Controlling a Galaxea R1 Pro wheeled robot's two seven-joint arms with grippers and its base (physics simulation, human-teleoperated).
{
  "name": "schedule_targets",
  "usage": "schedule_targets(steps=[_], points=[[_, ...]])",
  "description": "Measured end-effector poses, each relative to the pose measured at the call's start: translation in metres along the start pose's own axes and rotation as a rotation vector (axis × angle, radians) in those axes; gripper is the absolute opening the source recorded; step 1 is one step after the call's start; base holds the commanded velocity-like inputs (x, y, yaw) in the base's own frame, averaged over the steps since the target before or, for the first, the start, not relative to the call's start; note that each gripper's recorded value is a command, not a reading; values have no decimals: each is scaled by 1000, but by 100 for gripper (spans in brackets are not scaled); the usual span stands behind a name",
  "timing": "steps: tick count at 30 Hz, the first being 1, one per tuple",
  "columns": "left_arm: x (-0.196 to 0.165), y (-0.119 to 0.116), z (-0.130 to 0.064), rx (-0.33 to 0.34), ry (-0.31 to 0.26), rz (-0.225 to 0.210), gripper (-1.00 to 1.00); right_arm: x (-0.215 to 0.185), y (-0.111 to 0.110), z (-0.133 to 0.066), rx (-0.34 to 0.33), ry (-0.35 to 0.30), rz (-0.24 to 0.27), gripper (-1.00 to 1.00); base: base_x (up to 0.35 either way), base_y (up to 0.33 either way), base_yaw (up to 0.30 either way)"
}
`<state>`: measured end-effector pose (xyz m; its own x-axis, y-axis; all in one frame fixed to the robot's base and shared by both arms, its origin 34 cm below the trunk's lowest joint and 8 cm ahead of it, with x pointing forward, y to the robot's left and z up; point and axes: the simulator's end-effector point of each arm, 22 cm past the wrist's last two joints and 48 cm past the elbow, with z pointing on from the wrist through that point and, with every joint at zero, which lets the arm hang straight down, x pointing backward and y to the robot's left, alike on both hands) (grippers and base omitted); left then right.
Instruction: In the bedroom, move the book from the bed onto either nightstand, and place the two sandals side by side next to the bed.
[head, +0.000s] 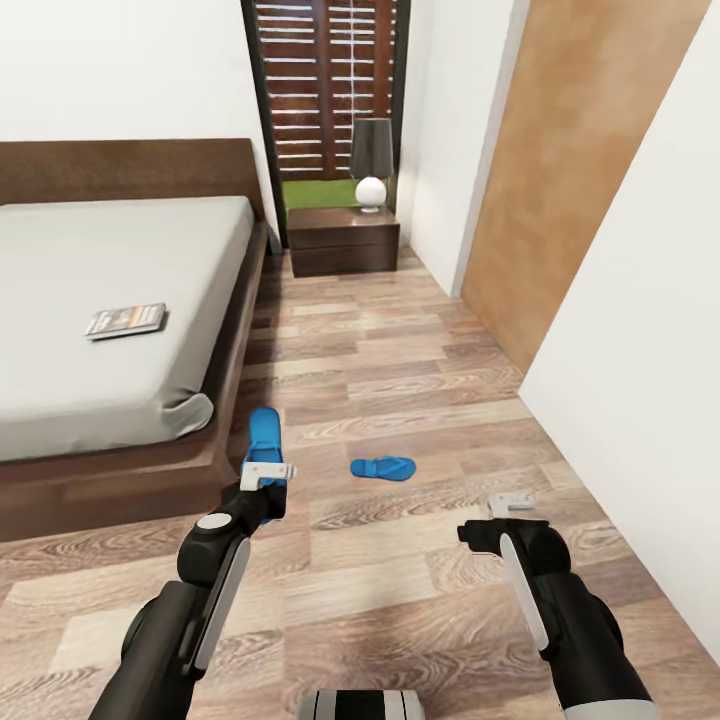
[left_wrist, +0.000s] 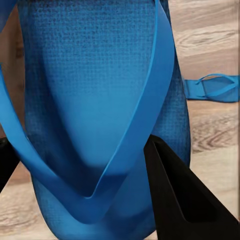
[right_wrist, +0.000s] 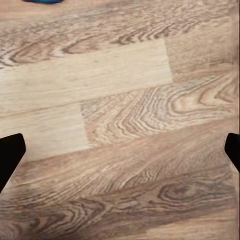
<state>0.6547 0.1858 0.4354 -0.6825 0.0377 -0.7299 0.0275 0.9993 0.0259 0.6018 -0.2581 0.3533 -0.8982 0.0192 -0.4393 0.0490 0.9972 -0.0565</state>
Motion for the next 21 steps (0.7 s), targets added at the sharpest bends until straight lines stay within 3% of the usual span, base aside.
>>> schedule_targets(steps=[6, 17, 21], points=[[0, 0, 0, 0, 0, 0, -100, 3, 0, 1, -2, 10, -1, 100, 267, -177, 27], [0, 0, 0, 0, 0, 0, -100, 2, 0, 0, 1, 7, -1, 100, 267, -177, 244], [0, 0, 0, 1, 0, 1, -100, 1, 0, 0, -2, 3, 0, 100, 267, -177, 58]])
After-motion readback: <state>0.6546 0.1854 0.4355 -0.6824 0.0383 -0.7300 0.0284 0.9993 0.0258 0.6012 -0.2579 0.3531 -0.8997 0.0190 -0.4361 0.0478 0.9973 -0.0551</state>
